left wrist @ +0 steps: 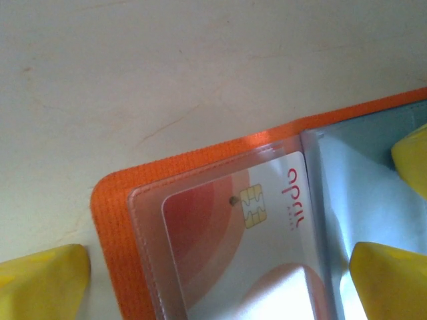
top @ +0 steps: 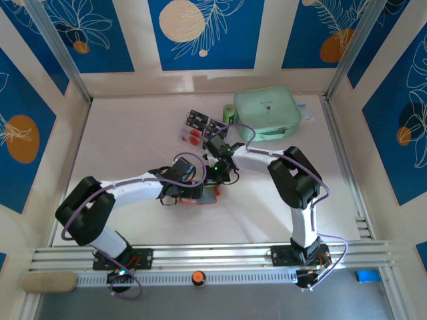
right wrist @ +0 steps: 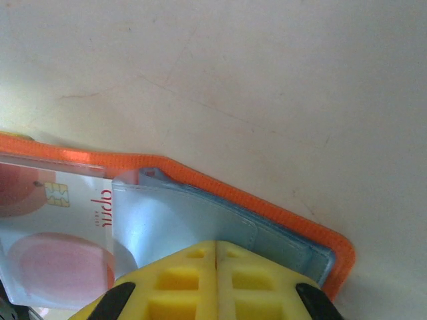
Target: Put the credit cards into the card holder
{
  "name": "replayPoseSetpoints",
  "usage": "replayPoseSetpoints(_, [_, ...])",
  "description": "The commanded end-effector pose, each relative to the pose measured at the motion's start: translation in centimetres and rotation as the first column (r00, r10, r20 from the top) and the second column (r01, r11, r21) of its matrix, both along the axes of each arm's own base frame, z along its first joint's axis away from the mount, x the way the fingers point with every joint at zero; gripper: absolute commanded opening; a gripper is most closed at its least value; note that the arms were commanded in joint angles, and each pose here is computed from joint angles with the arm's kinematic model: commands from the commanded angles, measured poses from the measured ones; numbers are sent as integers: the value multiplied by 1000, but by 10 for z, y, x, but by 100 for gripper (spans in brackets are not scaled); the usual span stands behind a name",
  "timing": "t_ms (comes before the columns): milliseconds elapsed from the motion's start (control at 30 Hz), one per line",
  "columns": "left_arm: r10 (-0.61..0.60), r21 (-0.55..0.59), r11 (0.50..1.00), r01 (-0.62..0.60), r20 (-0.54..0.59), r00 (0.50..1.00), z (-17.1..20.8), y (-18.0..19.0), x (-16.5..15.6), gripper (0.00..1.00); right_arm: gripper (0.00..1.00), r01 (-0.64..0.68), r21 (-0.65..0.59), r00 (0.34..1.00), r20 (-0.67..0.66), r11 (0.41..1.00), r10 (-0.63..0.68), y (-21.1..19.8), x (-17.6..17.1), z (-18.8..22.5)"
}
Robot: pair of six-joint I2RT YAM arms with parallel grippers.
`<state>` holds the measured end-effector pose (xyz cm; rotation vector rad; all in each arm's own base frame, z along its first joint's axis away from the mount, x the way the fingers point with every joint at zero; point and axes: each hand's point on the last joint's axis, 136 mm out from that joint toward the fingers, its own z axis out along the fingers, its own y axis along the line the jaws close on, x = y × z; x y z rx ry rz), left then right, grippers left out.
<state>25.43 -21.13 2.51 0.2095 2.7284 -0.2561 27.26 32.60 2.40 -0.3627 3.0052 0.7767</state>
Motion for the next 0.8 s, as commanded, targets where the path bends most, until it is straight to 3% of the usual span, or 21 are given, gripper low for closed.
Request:
replayPoseSetpoints(0, [-27,10,1000,27,-15,1000,-8,0,-7,99,3,-10,1,999,-47,1000,10,3,-10,0])
replayPoseSetpoints(167, [-25,-7,1000,25,-20,999,-12,1,-10,95,6,19,21,1000,-3,1000,-19,-1,-5,19])
replayPoseSetpoints(433, [-24,-20,1000,24,-25,999,-15,1,-14,93,23,58,28,998,3,998,-58,-10,-7,23])
replayPoseSetpoints(767, [-21,-26,999,20,-25,999,-19,3,-16,93,24,53,23,997,-50,998,-52,-3,-8,5])
